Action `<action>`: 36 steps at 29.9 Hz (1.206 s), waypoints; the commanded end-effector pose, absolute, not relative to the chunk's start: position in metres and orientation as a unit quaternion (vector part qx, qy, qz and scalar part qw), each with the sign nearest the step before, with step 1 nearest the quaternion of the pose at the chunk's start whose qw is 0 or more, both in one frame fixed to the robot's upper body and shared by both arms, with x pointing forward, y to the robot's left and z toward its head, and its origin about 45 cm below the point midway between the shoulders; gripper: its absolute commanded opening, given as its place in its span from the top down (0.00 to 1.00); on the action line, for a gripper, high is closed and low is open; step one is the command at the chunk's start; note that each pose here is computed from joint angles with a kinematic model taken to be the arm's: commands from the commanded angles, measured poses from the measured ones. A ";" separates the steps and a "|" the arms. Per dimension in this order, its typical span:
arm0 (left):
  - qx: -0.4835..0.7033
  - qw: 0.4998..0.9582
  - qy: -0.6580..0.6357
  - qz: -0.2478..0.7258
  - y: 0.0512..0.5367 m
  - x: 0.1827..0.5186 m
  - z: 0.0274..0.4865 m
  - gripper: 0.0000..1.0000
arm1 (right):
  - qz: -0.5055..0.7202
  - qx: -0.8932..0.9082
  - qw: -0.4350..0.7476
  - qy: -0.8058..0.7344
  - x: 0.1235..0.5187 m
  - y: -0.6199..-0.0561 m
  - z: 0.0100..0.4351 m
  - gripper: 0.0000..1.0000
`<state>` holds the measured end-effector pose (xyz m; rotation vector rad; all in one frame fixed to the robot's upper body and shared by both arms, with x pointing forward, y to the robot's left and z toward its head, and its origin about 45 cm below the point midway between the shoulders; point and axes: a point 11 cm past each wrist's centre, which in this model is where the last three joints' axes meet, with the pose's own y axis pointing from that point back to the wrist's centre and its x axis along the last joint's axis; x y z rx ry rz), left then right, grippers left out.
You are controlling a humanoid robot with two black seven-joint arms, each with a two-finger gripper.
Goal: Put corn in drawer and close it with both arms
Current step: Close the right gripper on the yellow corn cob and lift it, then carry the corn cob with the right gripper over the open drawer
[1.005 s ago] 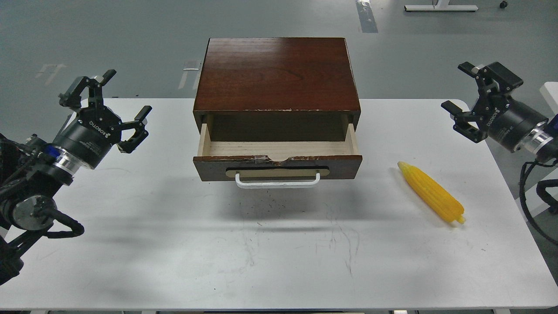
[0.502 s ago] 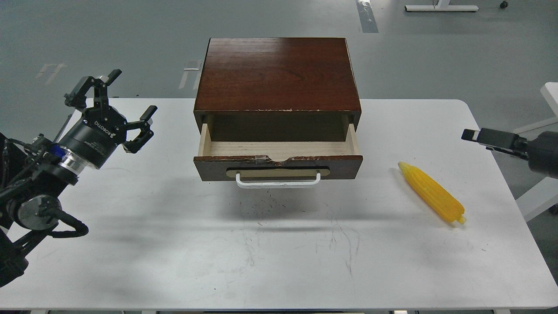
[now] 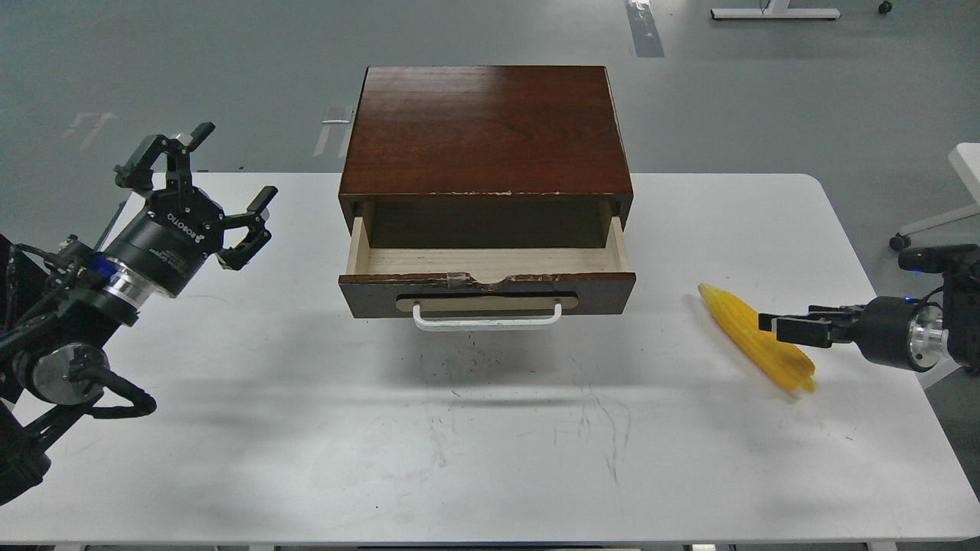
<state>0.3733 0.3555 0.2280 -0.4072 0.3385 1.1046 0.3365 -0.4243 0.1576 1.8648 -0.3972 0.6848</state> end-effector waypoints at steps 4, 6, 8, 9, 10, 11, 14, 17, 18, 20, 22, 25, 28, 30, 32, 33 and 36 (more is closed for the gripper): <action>-0.189 0.818 0.158 0.519 0.357 0.373 0.228 0.00 | 0.284 0.785 0.530 -0.150 0.338 -0.412 0.141 0.04; -0.188 0.818 0.157 0.520 0.358 0.373 0.229 0.00 | 0.283 0.786 0.529 -0.148 0.339 -0.409 0.139 0.07; -0.188 0.819 0.155 0.519 0.358 0.373 0.230 0.00 | 0.281 0.787 0.530 -0.143 0.337 -0.408 0.136 0.14; -0.188 0.819 0.155 0.519 0.358 0.373 0.230 0.00 | 0.280 0.787 0.532 -0.140 0.335 -0.408 0.134 0.17; -0.188 0.819 0.155 0.520 0.359 0.373 0.231 0.00 | 0.278 0.787 0.534 -0.135 0.333 -0.408 0.133 0.23; -0.188 0.819 0.155 0.520 0.359 0.373 0.231 0.00 | 0.278 0.787 0.534 -0.133 0.333 -0.408 0.132 0.33; -0.188 0.819 0.154 0.520 0.360 0.373 0.231 0.00 | 0.278 0.787 0.535 -0.131 0.332 -0.408 0.132 0.55; -0.189 0.819 0.153 0.519 0.359 0.374 0.232 0.00 | 0.277 0.787 0.536 -0.126 0.331 -0.408 0.131 0.76; -0.189 0.819 0.153 0.519 0.359 0.374 0.232 0.00 | 0.278 0.788 0.535 -0.126 0.331 -0.407 0.131 0.82; -0.188 0.819 0.153 0.519 0.359 0.373 0.232 0.00 | 0.281 0.787 0.534 -0.127 0.334 -0.406 0.134 0.89; -0.187 0.819 0.152 0.520 0.360 0.373 0.232 0.00 | 0.290 0.786 0.529 -0.131 0.339 -0.403 0.142 0.90; -0.187 0.821 0.150 0.518 0.361 0.373 0.236 0.00 | 0.329 0.776 0.516 -0.153 0.360 -0.404 0.185 0.90; -0.187 0.821 0.150 0.517 0.360 0.373 0.236 0.00 | 0.370 0.768 0.495 -0.166 0.376 -0.394 0.230 0.89; -0.188 0.821 0.150 0.517 0.360 0.373 0.236 0.00 | 0.406 0.757 0.482 -0.173 0.391 -0.386 0.267 0.88; -0.188 0.822 0.151 0.517 0.359 0.373 0.235 0.00 | 0.438 0.747 0.468 -0.179 0.404 -0.373 0.300 0.88; -0.188 0.822 0.151 0.517 0.359 0.373 0.235 0.00 | 0.458 0.740 0.459 -0.180 0.412 -0.365 0.320 0.87; -0.188 0.821 0.151 0.517 0.359 0.373 0.235 0.00 | 0.488 0.735 0.443 -0.158 0.424 -0.334 0.346 0.87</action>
